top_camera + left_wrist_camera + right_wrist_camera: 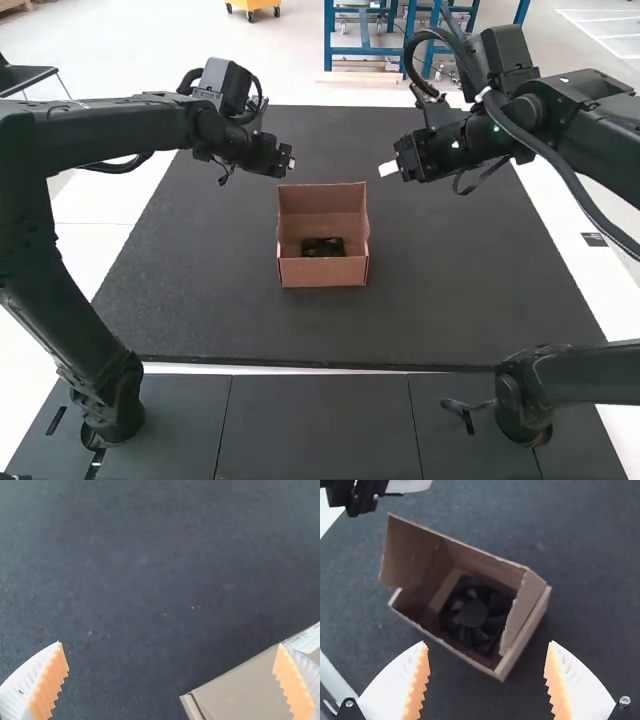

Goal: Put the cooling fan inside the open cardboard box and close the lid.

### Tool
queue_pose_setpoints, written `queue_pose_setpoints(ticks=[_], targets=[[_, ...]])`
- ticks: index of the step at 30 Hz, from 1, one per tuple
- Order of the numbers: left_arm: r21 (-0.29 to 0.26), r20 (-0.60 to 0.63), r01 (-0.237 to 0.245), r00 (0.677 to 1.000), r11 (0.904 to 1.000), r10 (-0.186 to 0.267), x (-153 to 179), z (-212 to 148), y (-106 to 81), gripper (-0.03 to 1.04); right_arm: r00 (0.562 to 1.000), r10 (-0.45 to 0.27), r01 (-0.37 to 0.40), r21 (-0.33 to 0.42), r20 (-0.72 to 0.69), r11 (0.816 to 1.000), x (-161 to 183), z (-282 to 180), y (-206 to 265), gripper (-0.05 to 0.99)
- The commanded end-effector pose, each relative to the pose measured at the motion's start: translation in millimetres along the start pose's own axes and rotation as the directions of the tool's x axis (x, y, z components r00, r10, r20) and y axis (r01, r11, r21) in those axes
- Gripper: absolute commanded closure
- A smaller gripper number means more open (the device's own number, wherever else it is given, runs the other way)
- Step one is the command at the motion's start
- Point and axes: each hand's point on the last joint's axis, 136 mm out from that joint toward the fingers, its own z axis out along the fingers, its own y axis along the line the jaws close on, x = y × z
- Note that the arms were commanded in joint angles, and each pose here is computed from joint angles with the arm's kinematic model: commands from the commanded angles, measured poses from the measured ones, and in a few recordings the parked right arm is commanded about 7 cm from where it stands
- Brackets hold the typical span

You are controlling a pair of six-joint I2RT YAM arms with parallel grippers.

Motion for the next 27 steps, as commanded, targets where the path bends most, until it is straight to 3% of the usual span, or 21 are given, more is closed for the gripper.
queue_pose_setpoints(ticks=[1, 21, 27], targets=[[0.029, -0.018, -0.006, 1.0, 0.9996, 0.007, 8, 2, -7.1, 0.04, 1.0, -0.004, 0.004, 0.015, 0.026, 1.0, -4, -10, -1, 0.41], [0.113, -0.237, -0.011, 0.971, 0.9935, 0.037, 95, 12, -35.8, 0.04, 1.0, 0.003, -0.004, 0.012, 0.021, 1.0, -4, -12, 0, 0.41], [0.114, -0.25, 0.005, 0.968, 0.9934, 0.023, 112, 18, -37.0, 0.04, 1.0, 0.005, -0.005, 0.014, 0.011, 1.0, 0, -9, -1, 0.41]])
